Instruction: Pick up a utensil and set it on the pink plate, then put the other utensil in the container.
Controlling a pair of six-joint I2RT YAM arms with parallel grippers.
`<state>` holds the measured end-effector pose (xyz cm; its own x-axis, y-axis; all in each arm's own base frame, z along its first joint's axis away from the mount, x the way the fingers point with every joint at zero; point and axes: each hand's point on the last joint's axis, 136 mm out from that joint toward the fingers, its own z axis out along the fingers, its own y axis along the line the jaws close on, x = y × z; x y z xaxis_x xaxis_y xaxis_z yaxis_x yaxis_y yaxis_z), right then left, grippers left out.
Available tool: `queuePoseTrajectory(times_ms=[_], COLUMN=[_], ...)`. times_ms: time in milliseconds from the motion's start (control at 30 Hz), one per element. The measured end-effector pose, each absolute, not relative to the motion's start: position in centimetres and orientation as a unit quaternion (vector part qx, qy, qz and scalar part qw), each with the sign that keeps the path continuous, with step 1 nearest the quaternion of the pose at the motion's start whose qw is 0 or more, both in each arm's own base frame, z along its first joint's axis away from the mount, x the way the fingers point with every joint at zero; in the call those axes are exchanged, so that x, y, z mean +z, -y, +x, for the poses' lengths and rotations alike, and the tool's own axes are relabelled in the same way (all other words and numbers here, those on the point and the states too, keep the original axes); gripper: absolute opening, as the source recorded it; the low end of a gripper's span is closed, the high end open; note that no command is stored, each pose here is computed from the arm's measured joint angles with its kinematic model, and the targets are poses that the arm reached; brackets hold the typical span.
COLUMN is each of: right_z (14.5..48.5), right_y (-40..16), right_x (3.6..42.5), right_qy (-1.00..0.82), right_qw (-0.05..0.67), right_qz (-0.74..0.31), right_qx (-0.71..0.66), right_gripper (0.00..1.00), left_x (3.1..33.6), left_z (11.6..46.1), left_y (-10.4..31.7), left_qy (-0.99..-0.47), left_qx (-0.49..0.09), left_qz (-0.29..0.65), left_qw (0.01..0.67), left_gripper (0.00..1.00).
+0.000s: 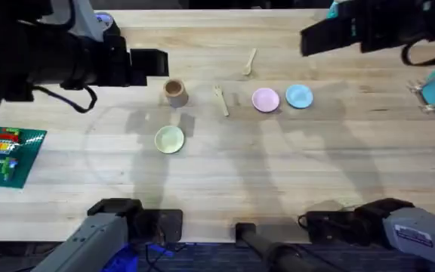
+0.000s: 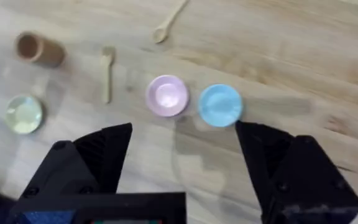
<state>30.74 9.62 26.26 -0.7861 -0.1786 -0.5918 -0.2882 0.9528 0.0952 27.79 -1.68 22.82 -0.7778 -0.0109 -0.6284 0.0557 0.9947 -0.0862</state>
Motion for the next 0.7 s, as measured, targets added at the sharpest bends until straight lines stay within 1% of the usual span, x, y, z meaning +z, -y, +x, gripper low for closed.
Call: queuePoseTrajectory(times_ms=[100,200,467,567,700], right_z=[30.2,29.9,30.9,31.7,32.2], right_y=[-11.1,-12.2,-15.4,-16.9,-19.0], right_x=[26.3,26.4,27.3,26.3,23.6], right_qy=[-0.939,-0.941,-0.929,-0.932,-0.943], right_qw=[0.298,0.295,0.315,0.303,0.268], right_qz=[-0.133,-0.116,-0.110,-0.107,-0.103], right_qx=[0.104,0.120,0.162,0.170,0.168], right_gripper=[0.997,0.997,0.997,0.996,0.996], left_x=[22.4,22.4,22.2,22.2,22.2], left_z=[27.9,28.0,27.7,27.6,27.6], left_y=[1.6,0.7,-1.8,-2.4,-2.8], left_qy=[-0.944,-0.944,-0.945,-0.945,-0.944], left_qx=[-0.052,-0.048,-0.034,-0.031,-0.029], left_qz=[0.008,-0.006,-0.050,-0.060,-0.066], left_qw=[0.325,0.326,0.321,0.321,0.322], left_gripper=[0.993,0.993,0.994,0.994,0.994])
